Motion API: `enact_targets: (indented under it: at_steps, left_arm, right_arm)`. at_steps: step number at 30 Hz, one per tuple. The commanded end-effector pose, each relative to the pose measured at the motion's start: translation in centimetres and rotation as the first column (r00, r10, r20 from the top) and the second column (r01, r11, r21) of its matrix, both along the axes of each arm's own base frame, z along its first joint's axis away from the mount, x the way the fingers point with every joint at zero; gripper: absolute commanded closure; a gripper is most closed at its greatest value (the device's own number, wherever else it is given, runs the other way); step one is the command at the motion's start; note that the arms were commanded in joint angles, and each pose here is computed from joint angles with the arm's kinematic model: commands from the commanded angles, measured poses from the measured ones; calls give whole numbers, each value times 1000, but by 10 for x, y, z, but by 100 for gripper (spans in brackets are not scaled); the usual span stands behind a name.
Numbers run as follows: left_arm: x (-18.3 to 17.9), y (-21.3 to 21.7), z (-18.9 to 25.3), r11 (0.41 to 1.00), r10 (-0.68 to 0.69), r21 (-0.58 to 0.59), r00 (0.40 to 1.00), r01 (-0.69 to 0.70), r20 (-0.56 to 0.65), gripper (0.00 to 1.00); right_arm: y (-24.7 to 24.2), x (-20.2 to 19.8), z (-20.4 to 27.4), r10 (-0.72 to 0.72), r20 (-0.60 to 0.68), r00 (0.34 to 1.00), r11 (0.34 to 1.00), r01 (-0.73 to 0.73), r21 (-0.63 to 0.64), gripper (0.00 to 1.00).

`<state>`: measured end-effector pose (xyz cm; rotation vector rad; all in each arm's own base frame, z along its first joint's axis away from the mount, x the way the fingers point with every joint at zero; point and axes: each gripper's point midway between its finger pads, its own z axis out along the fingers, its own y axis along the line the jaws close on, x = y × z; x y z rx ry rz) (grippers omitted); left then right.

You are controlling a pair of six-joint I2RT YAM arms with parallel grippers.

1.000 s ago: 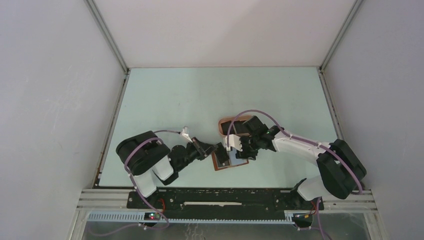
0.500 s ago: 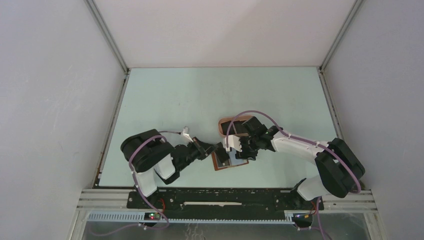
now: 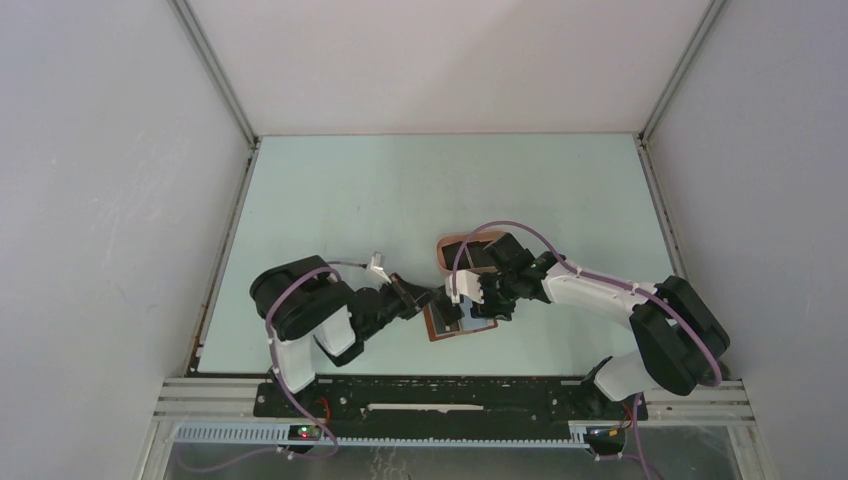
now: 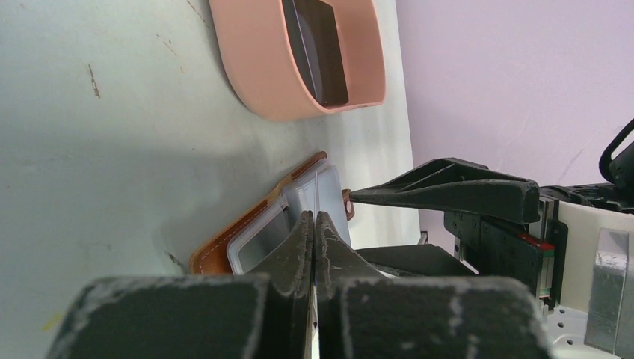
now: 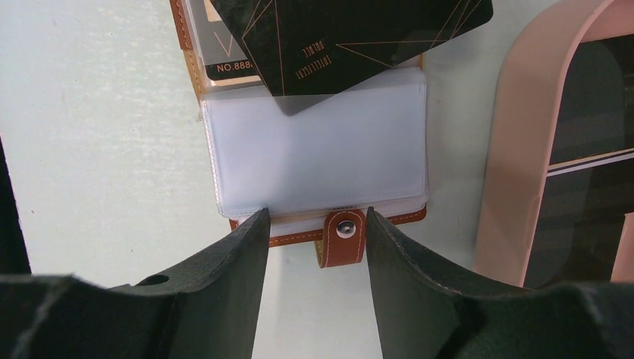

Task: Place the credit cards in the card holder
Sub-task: Insert the credit card into the card holder.

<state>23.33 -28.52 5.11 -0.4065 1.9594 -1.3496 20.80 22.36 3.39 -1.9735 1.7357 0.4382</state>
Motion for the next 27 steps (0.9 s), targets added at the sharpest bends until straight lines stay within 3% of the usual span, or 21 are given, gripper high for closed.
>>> enact_targets:
  at_steps: [1, 27]
  left_arm:
    - [2, -8, 8, 999, -7, -34, 1000, 8, 15, 100]
    - [-17, -30, -16, 994, -113, -22, 981, 111, -156, 100]
  right_arm:
    - [4, 2, 2, 2, 2, 1000, 1000, -2, -7, 42]
    - [8, -1, 13, 4, 3, 1000, 1000, -4, 18, 41]
